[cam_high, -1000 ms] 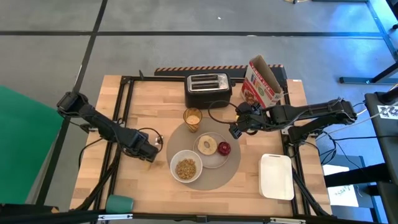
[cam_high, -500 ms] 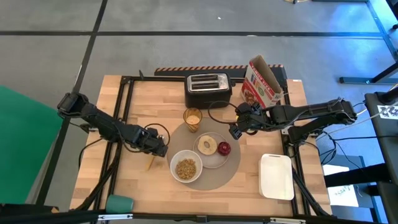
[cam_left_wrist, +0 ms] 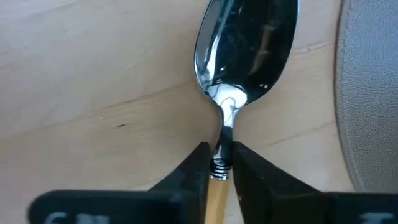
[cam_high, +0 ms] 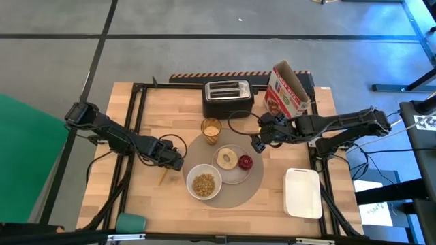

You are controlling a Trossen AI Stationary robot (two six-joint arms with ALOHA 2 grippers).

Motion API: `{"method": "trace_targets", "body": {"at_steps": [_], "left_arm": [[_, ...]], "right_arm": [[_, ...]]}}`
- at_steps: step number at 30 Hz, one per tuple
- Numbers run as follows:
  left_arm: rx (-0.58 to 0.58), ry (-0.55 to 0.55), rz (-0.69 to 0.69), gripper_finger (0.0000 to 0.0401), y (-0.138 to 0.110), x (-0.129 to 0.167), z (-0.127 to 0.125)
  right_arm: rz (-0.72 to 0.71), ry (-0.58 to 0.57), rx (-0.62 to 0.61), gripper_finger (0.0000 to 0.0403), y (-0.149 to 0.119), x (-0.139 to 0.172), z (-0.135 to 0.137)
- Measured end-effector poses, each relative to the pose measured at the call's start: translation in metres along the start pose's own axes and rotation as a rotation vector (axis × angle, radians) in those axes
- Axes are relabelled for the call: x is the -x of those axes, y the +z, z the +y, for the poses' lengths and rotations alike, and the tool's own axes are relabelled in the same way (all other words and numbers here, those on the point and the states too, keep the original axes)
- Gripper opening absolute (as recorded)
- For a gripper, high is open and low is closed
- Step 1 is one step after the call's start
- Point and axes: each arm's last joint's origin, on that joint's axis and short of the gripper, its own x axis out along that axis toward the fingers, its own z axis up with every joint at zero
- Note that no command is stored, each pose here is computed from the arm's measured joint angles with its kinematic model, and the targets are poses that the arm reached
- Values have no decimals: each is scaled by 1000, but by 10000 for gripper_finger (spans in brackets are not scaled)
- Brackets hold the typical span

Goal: Arrange a breakfast setting
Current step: Put the yellow spoon on the gray table mat

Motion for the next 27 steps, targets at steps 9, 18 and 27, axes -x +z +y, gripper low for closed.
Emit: {"method": "trace_targets", "body": {"at_steps": [9, 18, 27], "left_arm": [[36, -21, 0, 36, 0, 1, -2], [82, -123, -33, 40, 5, 21, -28], [184, -235, -263, 41, 39, 29, -49]], "right_arm": [[-4, -5, 2, 379, 0, 0, 0], [-4, -5, 12, 379, 0, 0, 0], [-16, -18, 31, 378, 1, 0, -1]]}}
